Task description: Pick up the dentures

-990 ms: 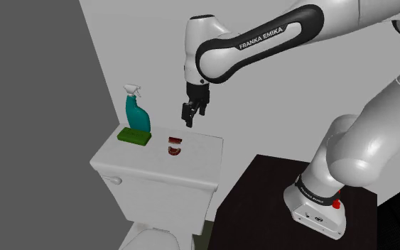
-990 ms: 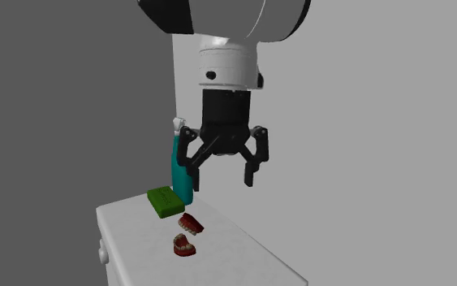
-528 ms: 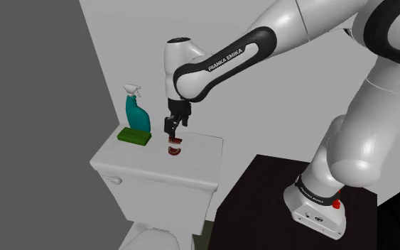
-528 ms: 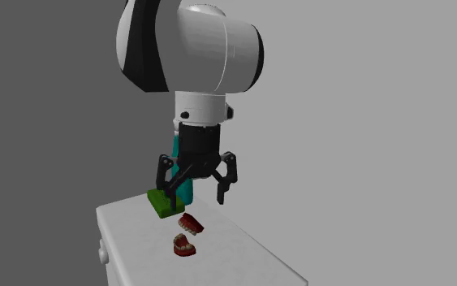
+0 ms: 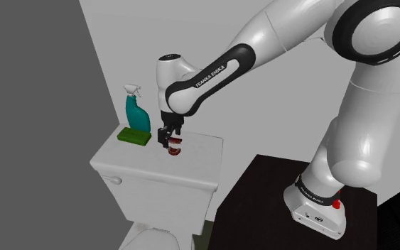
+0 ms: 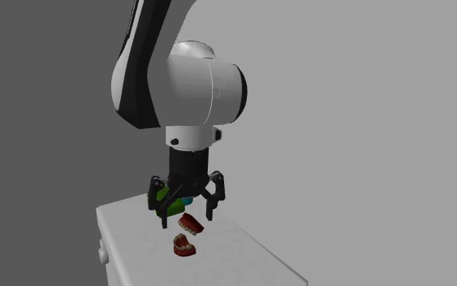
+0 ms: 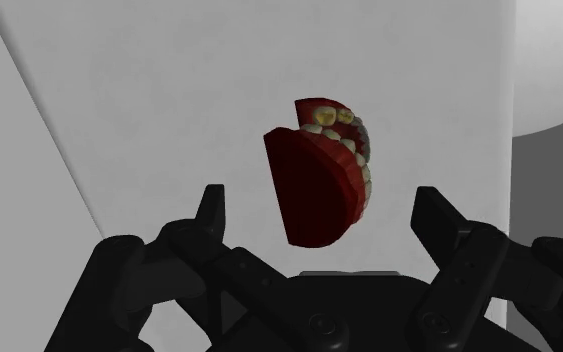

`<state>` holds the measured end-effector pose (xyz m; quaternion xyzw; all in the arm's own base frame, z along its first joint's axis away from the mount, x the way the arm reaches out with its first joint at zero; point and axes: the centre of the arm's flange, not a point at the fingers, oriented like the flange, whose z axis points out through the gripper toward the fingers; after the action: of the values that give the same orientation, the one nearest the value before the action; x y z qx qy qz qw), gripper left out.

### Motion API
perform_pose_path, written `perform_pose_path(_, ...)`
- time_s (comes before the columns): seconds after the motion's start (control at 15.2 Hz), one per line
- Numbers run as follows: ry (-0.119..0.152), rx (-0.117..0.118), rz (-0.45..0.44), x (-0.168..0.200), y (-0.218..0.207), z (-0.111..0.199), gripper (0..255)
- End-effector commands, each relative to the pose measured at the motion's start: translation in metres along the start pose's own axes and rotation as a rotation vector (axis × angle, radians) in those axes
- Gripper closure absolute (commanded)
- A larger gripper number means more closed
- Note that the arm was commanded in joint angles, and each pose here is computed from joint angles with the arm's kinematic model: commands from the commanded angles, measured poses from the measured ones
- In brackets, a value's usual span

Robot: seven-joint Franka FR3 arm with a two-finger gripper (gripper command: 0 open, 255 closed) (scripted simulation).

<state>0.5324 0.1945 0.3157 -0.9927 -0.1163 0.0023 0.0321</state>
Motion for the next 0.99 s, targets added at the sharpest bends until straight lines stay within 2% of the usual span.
perform_pose_path(0.0,0.000,0.000,0.000,0.000,0.000,0.010,0)
perform_pose_path(0.13,0.000,0.000,0.000,0.000,0.000,0.013,0)
perform_pose_path(0.2,0.000,0.000,0.000,0.000,0.000,0.013,255)
perform_pose_path(0.79,0.000,0.000,0.000,0.000,0.000,0.013,255)
perform_pose_path(0.92,0.000,0.000,0.000,0.000,-0.001,0.003,255)
